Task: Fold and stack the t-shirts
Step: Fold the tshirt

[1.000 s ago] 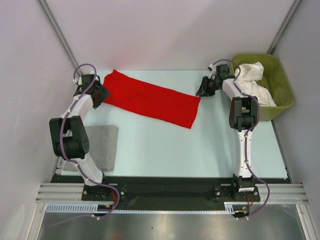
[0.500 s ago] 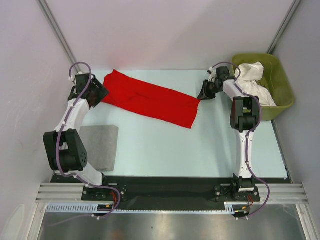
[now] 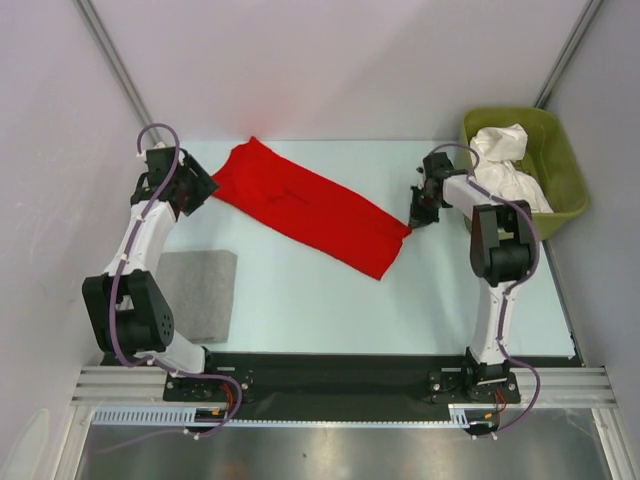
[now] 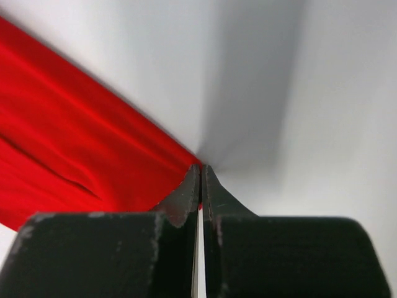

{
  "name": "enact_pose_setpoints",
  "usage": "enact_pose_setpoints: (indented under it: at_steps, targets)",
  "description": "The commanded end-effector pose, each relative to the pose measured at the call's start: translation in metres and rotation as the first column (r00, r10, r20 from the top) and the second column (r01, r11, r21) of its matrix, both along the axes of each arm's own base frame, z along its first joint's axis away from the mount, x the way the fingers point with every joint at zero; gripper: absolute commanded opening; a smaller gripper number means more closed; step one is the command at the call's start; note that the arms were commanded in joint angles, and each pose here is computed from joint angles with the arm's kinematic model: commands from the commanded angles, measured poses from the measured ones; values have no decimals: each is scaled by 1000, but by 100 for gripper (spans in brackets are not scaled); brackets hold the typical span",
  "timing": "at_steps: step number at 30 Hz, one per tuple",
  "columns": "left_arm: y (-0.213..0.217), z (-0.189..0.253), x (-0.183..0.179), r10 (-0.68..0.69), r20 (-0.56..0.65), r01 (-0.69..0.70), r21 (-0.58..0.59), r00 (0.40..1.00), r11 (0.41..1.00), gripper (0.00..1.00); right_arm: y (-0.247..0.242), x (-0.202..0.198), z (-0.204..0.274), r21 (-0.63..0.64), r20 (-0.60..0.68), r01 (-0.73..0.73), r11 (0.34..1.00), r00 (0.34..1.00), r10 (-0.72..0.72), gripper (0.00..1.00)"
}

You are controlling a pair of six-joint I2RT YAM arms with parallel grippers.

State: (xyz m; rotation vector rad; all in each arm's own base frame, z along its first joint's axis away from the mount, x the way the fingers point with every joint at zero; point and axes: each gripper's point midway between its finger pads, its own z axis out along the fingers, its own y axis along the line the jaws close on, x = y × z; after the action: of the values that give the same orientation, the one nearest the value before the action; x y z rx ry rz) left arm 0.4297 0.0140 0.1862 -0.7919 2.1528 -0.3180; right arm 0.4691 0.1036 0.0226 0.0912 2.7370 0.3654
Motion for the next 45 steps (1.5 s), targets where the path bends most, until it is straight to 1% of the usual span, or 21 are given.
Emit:
enact_pose_setpoints:
  at_steps: [1,2,3,7,10,14,16,19,22,23,24,26,27,29,33,35,36,37,39,40,45]
  targets:
    - [-14,9,5,-74,21,75,-30,997,997,67,-44,-63,7,-164,-81,127,978,987,-142,0]
    - [-15,9,7,-84,21,85,-38,996,996,67,-47,-75,8,-165,-85,139,976,984,-155,0]
    - [-18,4,9,-98,10,99,-52,995,994,66,-51,-104,10,-165,-104,150,975,980,-168,0]
    - [-32,-7,16,-172,0,171,-107,985,979,67,-44,-180,10,-100,-159,200,975,964,-214,0]
    - [-44,-28,28,-226,-4,223,-161,974,962,68,-18,-232,15,18,-194,222,975,957,-214,0]
    - [-73,-57,37,-311,-23,290,-306,950,907,68,20,-293,19,145,-282,229,963,942,-182,1]
    - [-83,-72,45,-336,-38,308,-313,941,898,68,34,-311,24,203,-271,183,962,954,-124,3]
    - [-87,-77,60,-340,-30,316,-302,940,900,68,35,-315,34,208,-243,129,970,967,-77,4]
    - [-93,-87,76,-349,-29,323,-314,937,893,68,43,-328,31,242,-309,102,965,951,-23,5]
    - [-94,-96,80,-351,-43,320,-319,935,892,69,44,-329,30,232,-321,86,969,947,-7,9]
    - [-95,-89,89,-354,-22,330,-313,935,891,70,42,-326,29,213,-305,58,975,952,10,25]
    - [-100,-89,97,-362,-14,341,-302,932,890,70,37,-306,32,161,-248,29,987,969,12,38]
    - [-99,-89,105,-351,-10,334,-286,936,898,71,40,-282,45,163,-182,8,987,983,22,45]
    - [-102,-92,110,-335,-17,318,-278,942,906,71,37,-243,58,157,-119,15,987,993,4,48]
    - [-99,-101,124,-287,-13,271,-291,958,918,71,52,-132,79,166,14,0,986,1000,-2,65]
    - [-110,-109,126,-265,-33,245,-285,964,927,71,57,-90,81,191,71,-18,981,997,5,67]
    - [-109,-110,130,-248,-36,228,-283,968,932,71,53,-73,52,190,4,10,982,1000,-11,68]
    - [-111,-113,131,-225,-44,203,-291,973,935,69,59,-35,76,227,87,-2,974,996,-19,68]
    - [-107,-118,136,-165,-49,146,-262,985,954,67,67,-4,70,272,100,-6,962,995,-23,68]
    - [-106,-120,138,-145,-49,128,-253,988,959,66,74,28,69,297,140,-23,955,990,-20,68]
    - [-107,-123,149,-77,-23,69,-239,997,968,63,99,99,65,400,223,-34,916,973,-61,69]
